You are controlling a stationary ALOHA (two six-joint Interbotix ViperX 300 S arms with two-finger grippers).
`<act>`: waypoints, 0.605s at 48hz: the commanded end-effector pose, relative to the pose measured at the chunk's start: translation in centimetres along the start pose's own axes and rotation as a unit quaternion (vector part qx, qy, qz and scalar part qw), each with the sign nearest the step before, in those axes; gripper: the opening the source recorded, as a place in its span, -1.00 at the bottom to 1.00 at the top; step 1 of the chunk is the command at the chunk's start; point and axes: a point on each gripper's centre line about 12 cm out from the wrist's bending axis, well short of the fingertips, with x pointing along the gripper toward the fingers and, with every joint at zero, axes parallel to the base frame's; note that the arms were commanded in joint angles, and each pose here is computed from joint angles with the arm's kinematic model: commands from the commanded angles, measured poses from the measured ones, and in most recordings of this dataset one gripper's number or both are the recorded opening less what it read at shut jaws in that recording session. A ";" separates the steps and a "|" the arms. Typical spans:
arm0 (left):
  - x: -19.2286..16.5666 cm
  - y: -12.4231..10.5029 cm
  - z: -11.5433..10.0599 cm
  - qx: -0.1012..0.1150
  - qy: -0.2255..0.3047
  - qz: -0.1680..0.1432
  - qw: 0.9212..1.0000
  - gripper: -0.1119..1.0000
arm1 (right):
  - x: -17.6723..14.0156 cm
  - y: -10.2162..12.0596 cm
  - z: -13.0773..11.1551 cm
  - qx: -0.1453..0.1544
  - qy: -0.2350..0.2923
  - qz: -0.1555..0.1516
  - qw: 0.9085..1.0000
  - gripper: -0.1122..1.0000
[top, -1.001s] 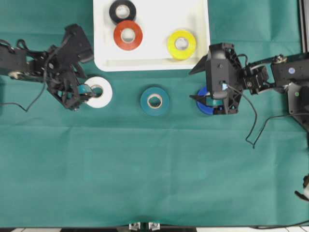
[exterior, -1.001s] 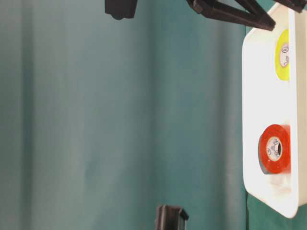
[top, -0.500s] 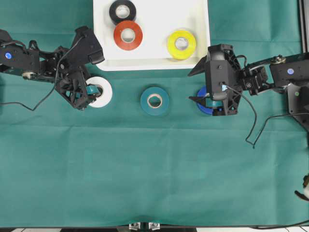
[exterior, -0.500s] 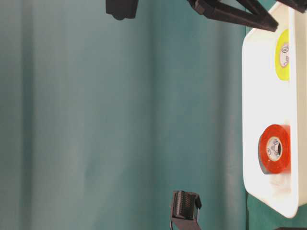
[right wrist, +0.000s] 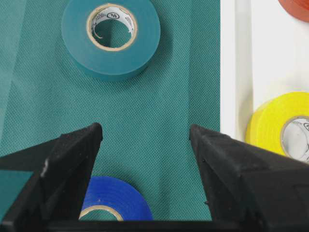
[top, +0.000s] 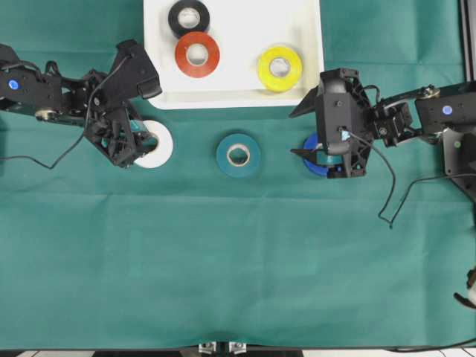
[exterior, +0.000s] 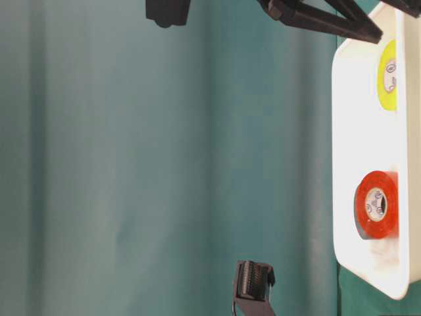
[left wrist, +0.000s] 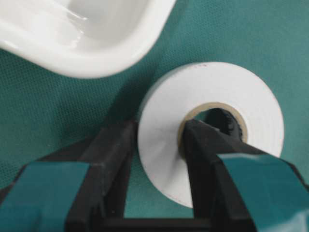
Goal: Put the tape alternately from left to right into the white case.
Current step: 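Lower the left gripper into the white roll's hole and grip it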
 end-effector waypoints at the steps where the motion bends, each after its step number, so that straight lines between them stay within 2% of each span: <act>1: -0.5 -0.4 0.0 0.003 -0.007 -0.006 1.000 -0.84 | -0.2 0.1 0.5 0.001 -0.010 0.003 1.000 0.64; 10: -0.9 -0.7 0.3 0.006 -0.015 -0.011 1.000 -0.84 | -0.2 0.1 0.5 0.001 -0.009 0.003 1.000 0.64; 29: -3.9 -2.6 1.3 0.023 -0.062 -0.045 0.997 -0.84 | -0.2 0.1 0.5 0.001 -0.010 0.003 1.000 0.64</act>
